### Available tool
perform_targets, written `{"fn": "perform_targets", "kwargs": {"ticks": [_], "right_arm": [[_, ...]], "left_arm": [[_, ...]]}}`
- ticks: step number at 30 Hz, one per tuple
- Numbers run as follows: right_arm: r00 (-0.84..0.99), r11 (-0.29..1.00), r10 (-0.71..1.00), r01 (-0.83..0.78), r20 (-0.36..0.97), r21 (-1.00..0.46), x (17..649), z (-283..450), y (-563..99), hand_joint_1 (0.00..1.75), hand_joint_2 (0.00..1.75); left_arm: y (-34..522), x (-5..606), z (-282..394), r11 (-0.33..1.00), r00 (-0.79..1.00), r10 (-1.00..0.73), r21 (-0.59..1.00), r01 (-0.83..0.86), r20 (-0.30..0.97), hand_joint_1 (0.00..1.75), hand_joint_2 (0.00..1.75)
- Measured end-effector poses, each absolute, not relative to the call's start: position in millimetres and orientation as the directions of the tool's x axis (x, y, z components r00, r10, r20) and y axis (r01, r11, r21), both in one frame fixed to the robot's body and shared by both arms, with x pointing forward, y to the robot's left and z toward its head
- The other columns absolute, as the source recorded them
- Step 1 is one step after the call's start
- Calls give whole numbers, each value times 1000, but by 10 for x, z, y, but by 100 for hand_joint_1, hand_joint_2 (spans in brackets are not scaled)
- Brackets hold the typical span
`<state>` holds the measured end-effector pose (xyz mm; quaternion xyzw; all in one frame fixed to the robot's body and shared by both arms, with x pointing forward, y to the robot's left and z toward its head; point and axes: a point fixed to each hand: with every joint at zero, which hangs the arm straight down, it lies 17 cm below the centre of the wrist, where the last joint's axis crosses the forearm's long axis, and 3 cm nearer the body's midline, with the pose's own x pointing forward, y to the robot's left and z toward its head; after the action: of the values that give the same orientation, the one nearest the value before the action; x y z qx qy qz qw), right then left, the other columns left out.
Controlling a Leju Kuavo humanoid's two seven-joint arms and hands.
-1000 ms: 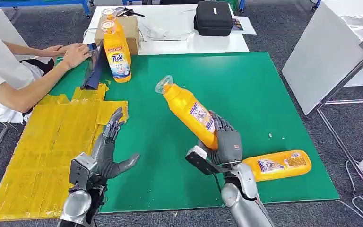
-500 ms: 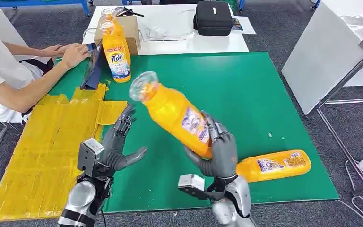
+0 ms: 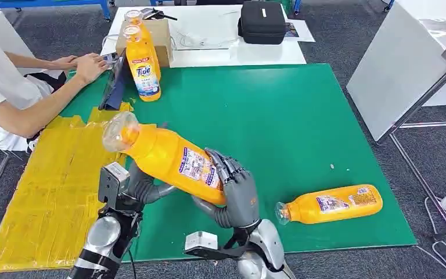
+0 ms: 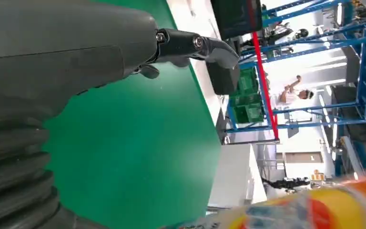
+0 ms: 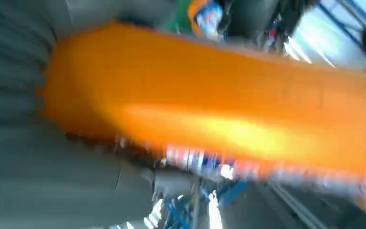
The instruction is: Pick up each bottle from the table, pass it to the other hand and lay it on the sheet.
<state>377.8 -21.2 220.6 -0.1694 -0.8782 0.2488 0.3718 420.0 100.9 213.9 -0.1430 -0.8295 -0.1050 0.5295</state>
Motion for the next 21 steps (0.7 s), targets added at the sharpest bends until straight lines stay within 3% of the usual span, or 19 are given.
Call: {"fn": "perform_targets", "kwargs": {"ticks": [13, 21], "right_arm": [[-604, 814, 461, -4, 649, -582, 3953, 1749, -61, 175, 175], [-576, 821, 479, 28, 662, -570, 4023, 1699, -272, 175, 175]], "left_arm": [[1059, 4139, 2116, 922, -401, 160, 9, 387, 902, 0, 175], [1069, 4128, 2135, 920, -407, 172, 1, 391, 897, 0, 175]]}}
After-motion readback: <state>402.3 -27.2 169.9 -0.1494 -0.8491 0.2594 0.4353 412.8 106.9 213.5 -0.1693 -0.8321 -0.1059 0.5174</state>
